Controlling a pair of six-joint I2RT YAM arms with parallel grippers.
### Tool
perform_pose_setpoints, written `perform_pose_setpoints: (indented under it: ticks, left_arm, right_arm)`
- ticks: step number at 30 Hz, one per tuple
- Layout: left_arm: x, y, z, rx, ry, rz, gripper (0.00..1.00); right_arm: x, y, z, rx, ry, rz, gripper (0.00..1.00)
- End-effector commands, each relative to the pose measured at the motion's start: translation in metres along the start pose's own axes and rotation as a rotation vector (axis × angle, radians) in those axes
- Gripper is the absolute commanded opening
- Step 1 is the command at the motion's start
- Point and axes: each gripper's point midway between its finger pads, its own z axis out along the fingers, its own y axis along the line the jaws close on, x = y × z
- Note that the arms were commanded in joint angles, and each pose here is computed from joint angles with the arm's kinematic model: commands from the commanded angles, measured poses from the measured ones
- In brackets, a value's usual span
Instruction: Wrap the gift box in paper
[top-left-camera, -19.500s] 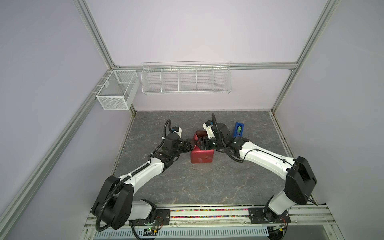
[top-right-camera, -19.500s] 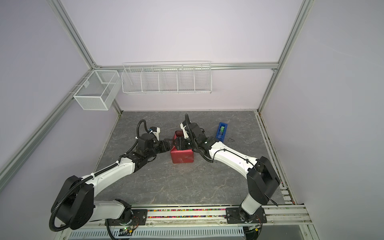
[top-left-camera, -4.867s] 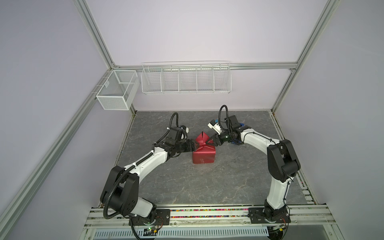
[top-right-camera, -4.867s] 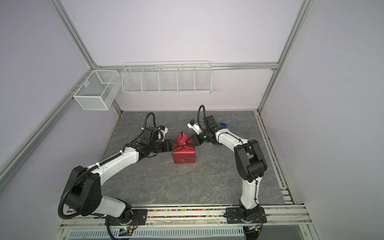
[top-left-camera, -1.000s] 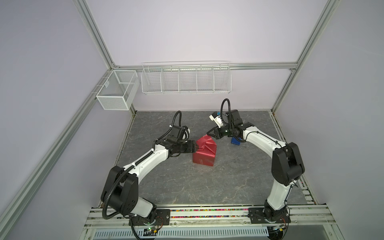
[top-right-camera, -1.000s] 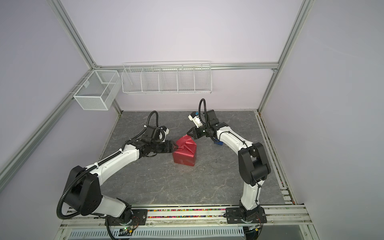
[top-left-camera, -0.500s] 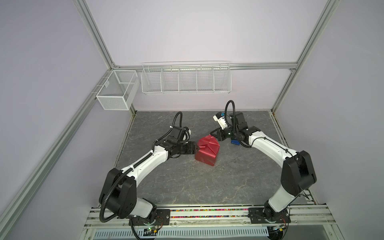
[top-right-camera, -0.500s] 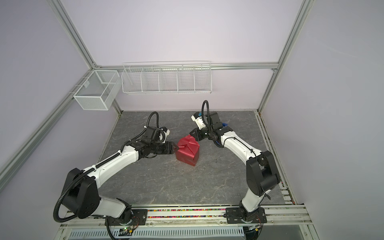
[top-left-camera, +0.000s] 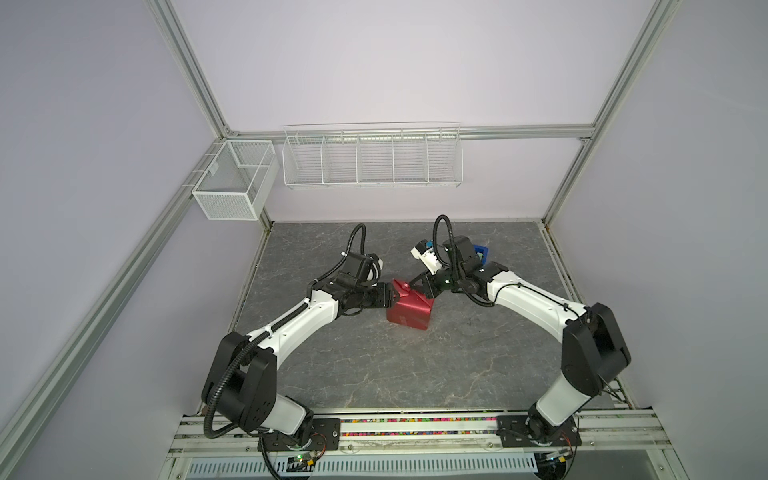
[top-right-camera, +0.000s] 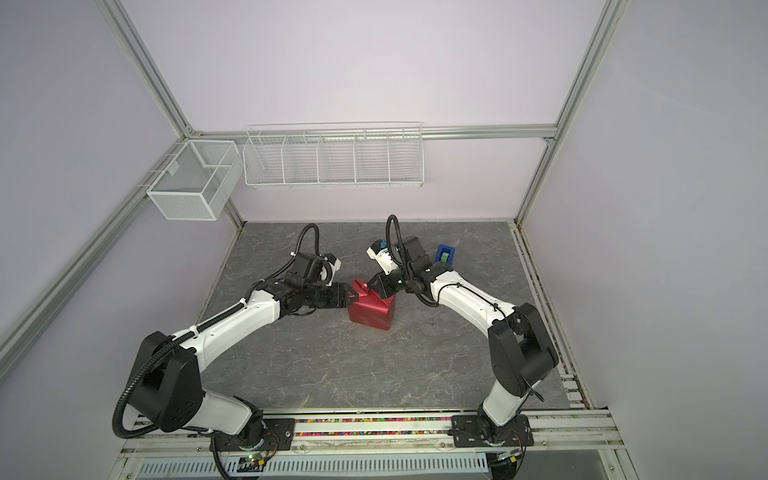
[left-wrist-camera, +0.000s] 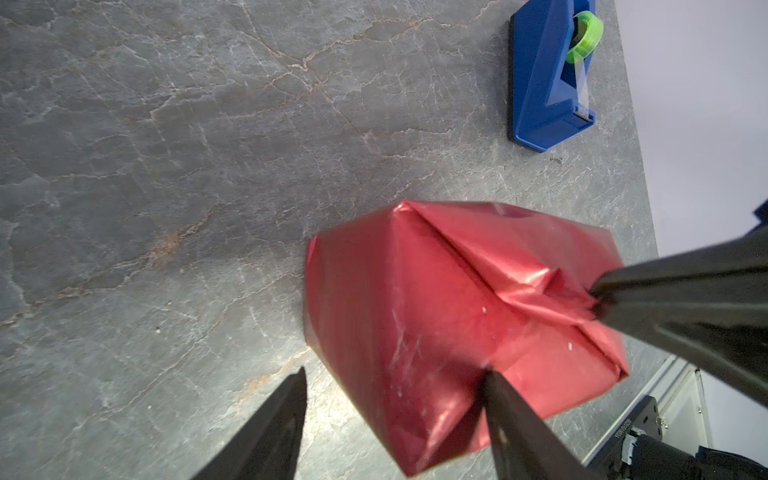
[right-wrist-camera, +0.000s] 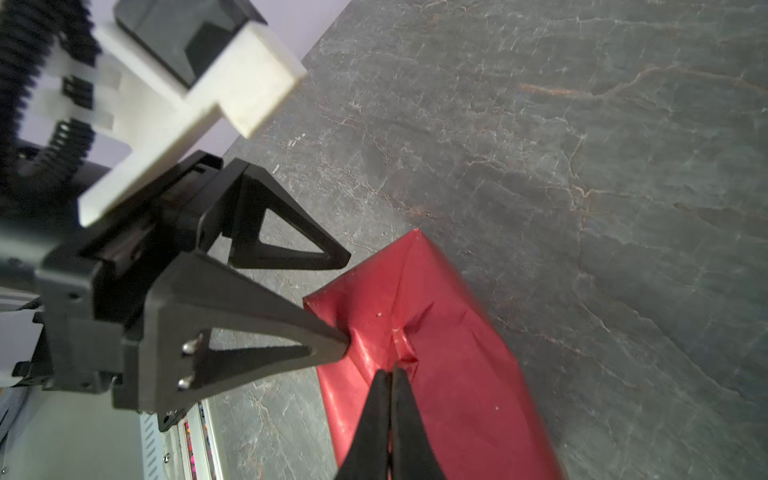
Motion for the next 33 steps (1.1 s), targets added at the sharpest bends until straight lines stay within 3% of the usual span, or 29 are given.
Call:
perform_pose_setpoints:
  ticks: [1,8,22,33]
  left_arm:
    - [0.009,0.008,0.008,-0.023,0.025,-0.017,0.67]
    - [0.010,0.009,0.013,-0.022,0.035,-0.021,0.67]
    - [0.007,0.008,0.013,-0.021,0.029,-0.023,0.66]
    - [-0.033,-0.013,-0.005,-0.019,-0.024,0.044,0.68]
  right_arm:
    - [0.011,0.012,-0.007,-0.026,0.016,-0.004,0.07]
    - [0.023,0.021,-0.005,-0.090,0.038,0.033,0.08]
    - [0.042,0.032,-0.001,-0.163,0.070,0.125,0.37]
    - [0.063,0.020,0.010,-0.127,0.140,0.157,0.33]
